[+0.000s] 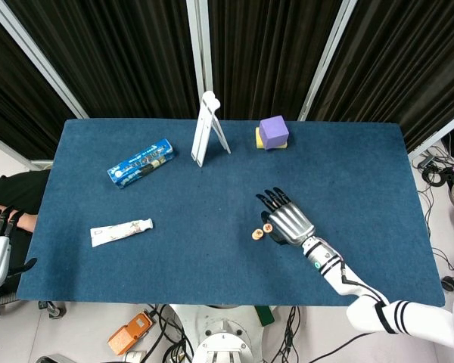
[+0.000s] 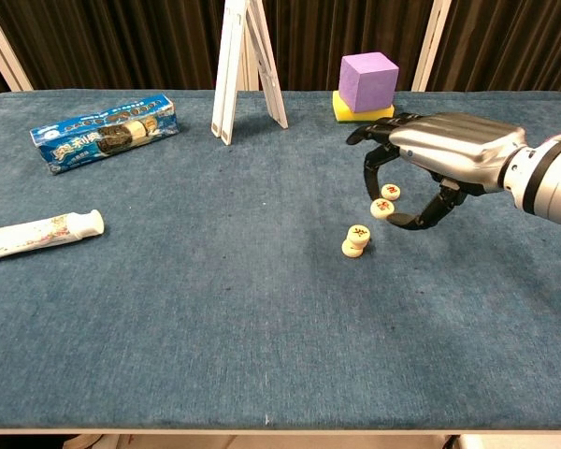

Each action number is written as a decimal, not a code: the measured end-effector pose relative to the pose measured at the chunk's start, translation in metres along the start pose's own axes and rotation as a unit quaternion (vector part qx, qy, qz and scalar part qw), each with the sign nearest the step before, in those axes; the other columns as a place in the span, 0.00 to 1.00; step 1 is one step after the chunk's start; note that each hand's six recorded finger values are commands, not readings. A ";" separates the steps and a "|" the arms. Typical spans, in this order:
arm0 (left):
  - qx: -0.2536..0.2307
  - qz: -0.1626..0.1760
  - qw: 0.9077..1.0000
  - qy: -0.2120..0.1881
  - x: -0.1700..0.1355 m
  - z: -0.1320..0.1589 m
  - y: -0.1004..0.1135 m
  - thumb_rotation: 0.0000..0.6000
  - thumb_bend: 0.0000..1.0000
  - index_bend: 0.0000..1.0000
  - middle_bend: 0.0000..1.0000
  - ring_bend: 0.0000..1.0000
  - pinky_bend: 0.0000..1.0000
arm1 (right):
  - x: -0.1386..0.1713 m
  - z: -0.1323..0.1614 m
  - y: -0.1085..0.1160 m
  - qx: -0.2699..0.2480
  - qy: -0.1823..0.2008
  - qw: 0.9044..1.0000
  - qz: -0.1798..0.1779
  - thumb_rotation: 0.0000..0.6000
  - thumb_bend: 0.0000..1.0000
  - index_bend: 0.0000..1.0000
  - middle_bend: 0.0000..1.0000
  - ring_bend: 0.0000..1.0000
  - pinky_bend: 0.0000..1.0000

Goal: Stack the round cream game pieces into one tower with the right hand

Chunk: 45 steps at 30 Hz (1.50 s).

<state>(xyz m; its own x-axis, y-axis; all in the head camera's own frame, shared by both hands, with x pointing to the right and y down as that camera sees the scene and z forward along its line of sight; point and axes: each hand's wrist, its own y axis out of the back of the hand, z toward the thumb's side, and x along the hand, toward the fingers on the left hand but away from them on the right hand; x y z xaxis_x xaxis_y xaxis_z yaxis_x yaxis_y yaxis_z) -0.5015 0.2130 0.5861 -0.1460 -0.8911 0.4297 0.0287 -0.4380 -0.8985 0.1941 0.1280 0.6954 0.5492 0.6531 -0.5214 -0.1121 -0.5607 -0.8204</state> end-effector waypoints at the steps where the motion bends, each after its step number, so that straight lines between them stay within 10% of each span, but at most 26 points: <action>1: -0.001 0.000 1.000 0.000 0.000 0.000 0.000 1.00 0.03 0.10 0.03 0.01 0.00 | 0.001 0.002 0.000 0.003 0.003 1.000 0.002 1.00 0.49 0.53 0.13 0.00 0.03; 38: -0.002 -0.003 1.000 0.004 0.001 -0.004 -0.004 1.00 0.03 0.10 0.03 0.01 0.00 | -0.015 0.018 -0.009 0.031 0.016 0.999 0.019 1.00 0.49 0.47 0.13 0.00 0.03; 45: -0.003 -0.003 1.000 0.003 0.001 -0.003 -0.004 1.00 0.03 0.10 0.03 0.01 0.00 | -0.015 -0.011 0.001 0.025 -0.029 0.999 -0.001 1.00 0.44 0.44 0.13 0.00 0.03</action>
<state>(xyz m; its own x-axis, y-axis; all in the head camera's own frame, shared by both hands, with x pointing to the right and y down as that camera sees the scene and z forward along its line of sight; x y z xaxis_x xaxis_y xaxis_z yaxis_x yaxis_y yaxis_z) -0.5048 0.2140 0.5897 -0.1520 -0.8875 0.4350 0.0226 -0.4431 -0.8962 0.1954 0.1120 0.7049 0.4998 0.6833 -0.5323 -0.1530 -0.5353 -0.8307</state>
